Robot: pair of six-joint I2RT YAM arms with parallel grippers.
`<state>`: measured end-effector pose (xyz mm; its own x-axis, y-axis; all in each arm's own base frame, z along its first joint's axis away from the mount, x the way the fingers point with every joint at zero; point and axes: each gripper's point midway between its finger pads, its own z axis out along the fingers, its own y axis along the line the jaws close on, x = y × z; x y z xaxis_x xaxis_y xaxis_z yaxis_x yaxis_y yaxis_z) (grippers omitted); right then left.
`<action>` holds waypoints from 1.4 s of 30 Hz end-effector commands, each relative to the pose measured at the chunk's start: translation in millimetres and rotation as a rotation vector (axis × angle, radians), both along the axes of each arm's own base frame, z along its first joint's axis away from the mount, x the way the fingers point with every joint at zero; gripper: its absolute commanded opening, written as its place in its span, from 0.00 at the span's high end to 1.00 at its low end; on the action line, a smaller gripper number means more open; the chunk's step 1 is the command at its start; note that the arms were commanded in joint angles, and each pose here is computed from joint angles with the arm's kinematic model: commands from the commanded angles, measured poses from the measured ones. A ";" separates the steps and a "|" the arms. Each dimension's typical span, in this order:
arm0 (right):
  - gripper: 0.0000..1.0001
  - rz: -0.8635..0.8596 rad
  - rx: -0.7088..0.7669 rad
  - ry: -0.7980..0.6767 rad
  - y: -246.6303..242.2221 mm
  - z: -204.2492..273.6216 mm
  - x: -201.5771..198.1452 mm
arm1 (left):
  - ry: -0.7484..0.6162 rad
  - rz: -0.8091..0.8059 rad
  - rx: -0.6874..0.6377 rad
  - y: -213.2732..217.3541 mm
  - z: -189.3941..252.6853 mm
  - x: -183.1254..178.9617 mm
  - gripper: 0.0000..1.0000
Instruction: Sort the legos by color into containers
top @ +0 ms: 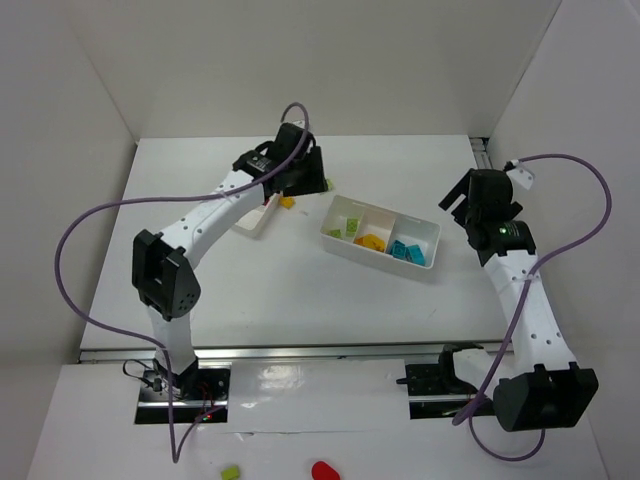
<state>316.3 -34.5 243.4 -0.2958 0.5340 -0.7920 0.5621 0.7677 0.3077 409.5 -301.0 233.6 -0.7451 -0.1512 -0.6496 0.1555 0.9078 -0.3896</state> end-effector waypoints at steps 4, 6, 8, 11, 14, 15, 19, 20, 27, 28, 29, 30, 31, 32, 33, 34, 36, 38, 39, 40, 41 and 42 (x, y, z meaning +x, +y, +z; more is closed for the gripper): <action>0.10 0.046 0.008 -0.034 5.8 5.8 18.5 | 0.186 0.376 0.224 58.9 -105.7 17.8 0.33; 0.10 0.072 0.010 -0.038 9.4 8.2 22.7 | 0.215 0.453 0.197 66.1 -116.5 33.2 0.33; 0.10 0.090 0.011 -0.026 11.8 4.9 24.2 | 0.269 0.503 0.193 69.0 -141.3 41.9 0.33; 0.10 0.106 0.022 -0.016 15.3 3.4 25.5 | 0.266 0.579 0.195 78.5 -155.1 60.4 0.26; 0.10 0.134 0.020 -0.001 18.5 -0.1 26.7 | 0.272 0.661 0.156 86.4 -161.5 75.0 0.15; 0.10 0.134 0.020 -0.001 18.5 -0.1 26.7 | 0.276 0.668 0.153 84.4 -167.1 78.7 0.15; 0.10 0.141 0.025 0.014 20.1 -2.5 27.4 | 0.265 0.698 0.147 90.1 -183.7 100.5 0.18; 0.10 0.146 0.018 0.017 19.8 -2.6 27.2 | 0.262 0.698 0.144 88.0 -186.3 105.1 0.20; 0.09 0.146 0.019 0.026 19.8 -5.6 28.3 | 0.246 0.714 0.151 92.9 -206.1 131.3 0.25; 0.09 0.146 0.019 0.035 19.8 -7.3 26.8 | 0.253 0.707 0.144 90.9 -206.6 130.6 0.25; 0.09 0.151 0.012 0.047 19.4 -11.3 25.5 | 0.253 0.707 0.144 90.9 -206.6 130.6 0.26; 0.09 0.144 0.007 0.047 17.8 -11.2 25.3 | 0.260 0.707 0.151 91.2 -211.6 129.8 0.26; 0.09 0.144 0.007 0.047 17.8 -11.2 25.3 | 0.259 0.697 0.159 91.7 -211.8 129.6 0.28; 0.09 0.144 0.007 0.047 17.8 -11.2 25.3 | 0.261 0.697 0.161 92.0 -215.1 128.8 0.29; 0.09 0.144 0.007 0.047 17.8 -11.2 25.3 | 0.261 0.697 0.161 92.0 -215.2 128.8 0.32; 0.09 0.143 0.008 0.057 17.9 -14.2 26.4 | 0.260 0.689 0.168 93.2 -212.6 126.8 0.41; 0.09 0.151 0.013 0.066 19.4 -18.2 25.4 | 0.231 0.664 0.179 89.0 -207.0 127.8 0.52; 0.09 0.151 0.013 0.065 19.5 -20.5 25.8 | 0.208 0.643 0.198 92.1 -198.4 127.4 0.65; 0.09 0.151 0.013 0.066 19.5 -20.5 25.8 | 0.206 0.627 0.205 87.6 -198.3 125.3 0.70; 0.09 0.158 0.019 0.065 21.1 -20.6 25.9 | 0.203 0.618 0.211 88.7 -194.2 123.5 0.76; 0.09 0.159 0.019 0.065 21.1 -20.6 25.9 | 0.191 0.618 0.201 88.3 -185.8 124.4 0.78; 0.09 0.159 0.019 0.065 21.1 -20.6 25.9 | 0.181 0.596 0.215 89.1 -180.9 124.4 0.78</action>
<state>335.1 -12.3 209.9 -0.4597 0.4975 -0.7356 0.4725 0.8384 0.2718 540.2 -216.2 33.3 -0.6521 -0.5174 -0.5541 -0.4987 0.8433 -0.2006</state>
